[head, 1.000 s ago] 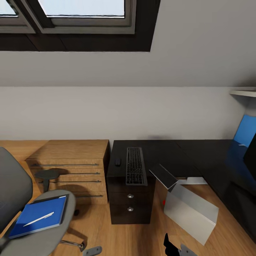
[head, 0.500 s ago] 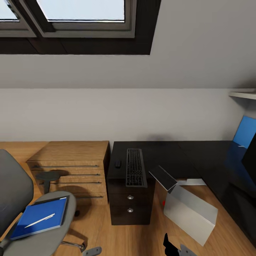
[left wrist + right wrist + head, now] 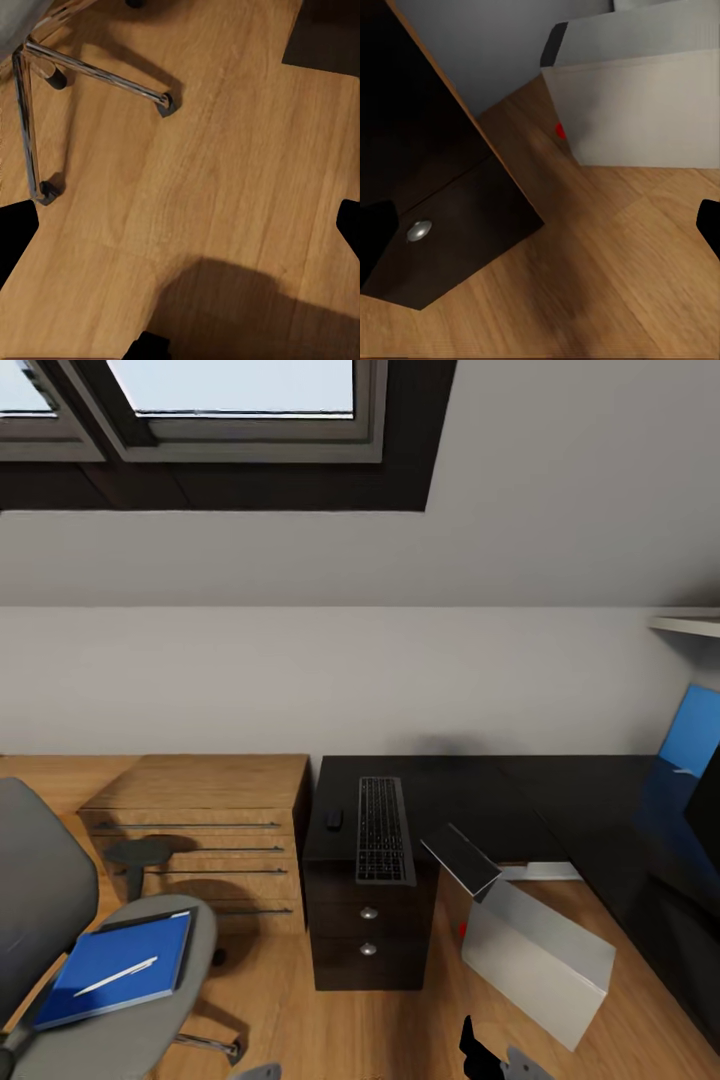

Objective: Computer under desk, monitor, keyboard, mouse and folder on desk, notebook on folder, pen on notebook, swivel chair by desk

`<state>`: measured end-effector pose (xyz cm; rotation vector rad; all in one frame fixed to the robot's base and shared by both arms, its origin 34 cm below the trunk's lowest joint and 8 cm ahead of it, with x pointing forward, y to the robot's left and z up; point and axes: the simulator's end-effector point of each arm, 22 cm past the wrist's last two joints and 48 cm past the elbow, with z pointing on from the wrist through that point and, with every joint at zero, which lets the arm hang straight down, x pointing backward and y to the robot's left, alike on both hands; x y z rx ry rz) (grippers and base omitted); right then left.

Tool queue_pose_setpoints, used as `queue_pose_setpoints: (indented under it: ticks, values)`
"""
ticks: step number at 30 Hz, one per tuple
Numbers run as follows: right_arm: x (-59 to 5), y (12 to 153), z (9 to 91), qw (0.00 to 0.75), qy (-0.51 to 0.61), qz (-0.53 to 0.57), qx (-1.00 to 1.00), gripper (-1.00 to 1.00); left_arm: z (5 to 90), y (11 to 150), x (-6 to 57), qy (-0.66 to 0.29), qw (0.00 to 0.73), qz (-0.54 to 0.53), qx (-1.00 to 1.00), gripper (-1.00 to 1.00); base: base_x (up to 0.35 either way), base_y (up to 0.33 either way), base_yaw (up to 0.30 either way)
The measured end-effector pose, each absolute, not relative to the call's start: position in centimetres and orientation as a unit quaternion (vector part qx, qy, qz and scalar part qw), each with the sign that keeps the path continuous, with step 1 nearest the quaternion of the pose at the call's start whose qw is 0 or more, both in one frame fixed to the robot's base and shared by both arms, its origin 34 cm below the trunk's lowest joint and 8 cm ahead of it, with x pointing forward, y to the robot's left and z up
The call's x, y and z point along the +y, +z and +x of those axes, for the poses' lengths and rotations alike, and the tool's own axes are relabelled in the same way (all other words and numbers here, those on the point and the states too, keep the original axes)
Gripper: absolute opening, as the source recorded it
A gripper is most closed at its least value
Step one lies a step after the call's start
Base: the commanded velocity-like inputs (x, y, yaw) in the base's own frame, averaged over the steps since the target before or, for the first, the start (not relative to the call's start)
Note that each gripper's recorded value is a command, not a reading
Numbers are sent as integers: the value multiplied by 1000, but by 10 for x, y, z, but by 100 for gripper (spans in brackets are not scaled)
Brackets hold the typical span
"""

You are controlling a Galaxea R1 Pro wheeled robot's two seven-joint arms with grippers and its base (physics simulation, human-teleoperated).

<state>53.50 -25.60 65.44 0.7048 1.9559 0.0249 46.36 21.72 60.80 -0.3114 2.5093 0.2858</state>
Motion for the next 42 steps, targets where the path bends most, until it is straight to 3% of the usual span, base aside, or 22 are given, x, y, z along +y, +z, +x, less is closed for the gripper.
queue_pose_setpoints:
  ticks: [8,19,42]
  values:
    - [-257,650,532,502,8,292,814,100,460,604,217,108,288,-117,944,100,-217,-6,58]
    - [-257,643,528,495,5,292,818,100,455,599,217,109,280,-115,947,100,-232,-225,2]
    - [-256,640,526,492,5,292,820,100,453,596,217,109,276,-115,948,100,-323,-70,0]
